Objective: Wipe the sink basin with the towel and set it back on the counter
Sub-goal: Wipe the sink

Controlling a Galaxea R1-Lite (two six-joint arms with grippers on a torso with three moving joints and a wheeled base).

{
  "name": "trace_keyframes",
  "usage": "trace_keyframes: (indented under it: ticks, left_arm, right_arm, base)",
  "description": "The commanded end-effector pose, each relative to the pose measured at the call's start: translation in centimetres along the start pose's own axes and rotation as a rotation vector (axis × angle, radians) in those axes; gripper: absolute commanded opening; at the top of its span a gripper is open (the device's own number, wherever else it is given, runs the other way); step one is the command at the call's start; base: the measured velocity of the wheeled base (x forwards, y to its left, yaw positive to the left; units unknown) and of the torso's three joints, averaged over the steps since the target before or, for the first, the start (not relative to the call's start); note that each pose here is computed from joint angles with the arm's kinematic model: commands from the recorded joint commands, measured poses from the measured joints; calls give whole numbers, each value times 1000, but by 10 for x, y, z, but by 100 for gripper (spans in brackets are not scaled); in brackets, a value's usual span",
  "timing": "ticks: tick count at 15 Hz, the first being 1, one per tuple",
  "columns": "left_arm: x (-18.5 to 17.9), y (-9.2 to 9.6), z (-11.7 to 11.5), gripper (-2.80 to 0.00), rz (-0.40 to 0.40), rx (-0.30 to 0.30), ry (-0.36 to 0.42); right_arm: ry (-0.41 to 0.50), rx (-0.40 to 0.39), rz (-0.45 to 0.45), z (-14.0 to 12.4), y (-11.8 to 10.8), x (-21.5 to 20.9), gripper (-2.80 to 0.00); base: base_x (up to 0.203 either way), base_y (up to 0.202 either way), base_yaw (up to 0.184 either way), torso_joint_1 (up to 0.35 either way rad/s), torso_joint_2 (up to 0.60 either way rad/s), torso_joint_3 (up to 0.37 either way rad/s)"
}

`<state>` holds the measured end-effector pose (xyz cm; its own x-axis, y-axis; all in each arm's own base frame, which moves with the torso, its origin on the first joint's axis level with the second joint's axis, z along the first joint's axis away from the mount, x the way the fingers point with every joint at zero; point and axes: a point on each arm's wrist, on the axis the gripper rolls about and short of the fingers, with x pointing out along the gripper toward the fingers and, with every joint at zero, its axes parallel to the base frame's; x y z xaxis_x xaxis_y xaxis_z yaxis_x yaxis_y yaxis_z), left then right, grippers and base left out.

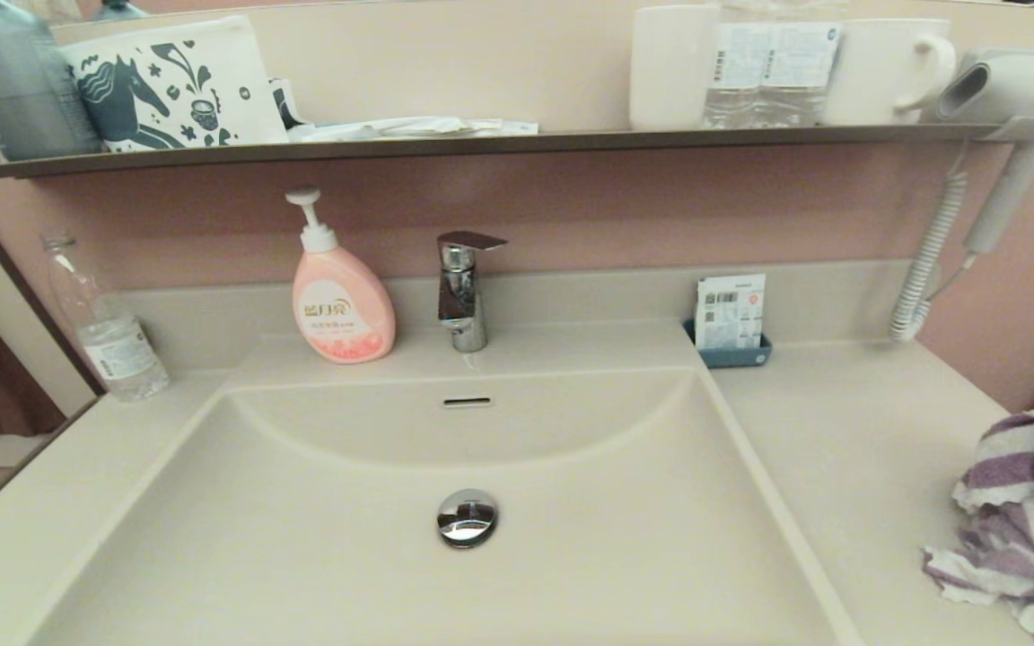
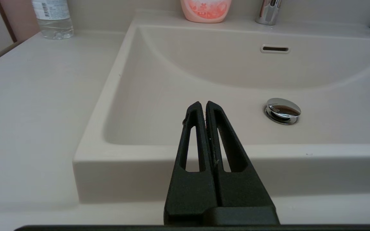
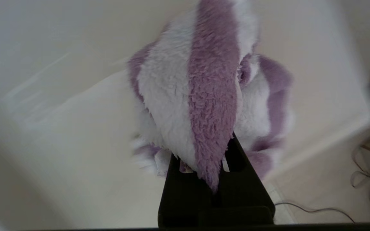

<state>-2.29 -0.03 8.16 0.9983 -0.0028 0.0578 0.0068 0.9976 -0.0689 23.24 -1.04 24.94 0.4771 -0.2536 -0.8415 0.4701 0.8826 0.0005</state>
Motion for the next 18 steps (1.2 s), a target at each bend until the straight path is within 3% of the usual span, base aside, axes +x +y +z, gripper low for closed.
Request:
trace_keyframes:
  ticks: [1, 4, 8, 9, 13, 18]
  left_arm:
    - [0, 0, 0, -280, 0, -1, 0]
    - [0, 0, 0, -280, 0, -1, 0]
    - [0, 0, 0, -280, 1, -1, -1]
    - [0, 0, 0, -280, 0, -1, 0]
    - [0, 0, 0, -280, 1, -1, -1]
    - [0, 0, 0, -280, 1, -1, -1]
  right_arm:
    - [26, -53, 49, -11, 23, 0, -280]
    - [84, -81, 87, -30, 57, 7, -280]
    - [138, -48, 103, -46, 76, 12, -280]
    - [128, -46, 108, -46, 75, 8, 0]
    - [31, -44, 111, -38, 53, -25, 0]
    - [-56, -7, 207, -21, 30, -81, 0]
  base:
    - [0, 0, 0, 0, 0, 0]
    - [0, 0, 0, 0, 0, 0]
    - [0, 0, 0, 0, 0, 0]
    - [0, 0, 0, 0, 0, 0]
    - [0, 0, 0, 0, 0, 0]
    - [0, 0, 0, 0, 0, 0]
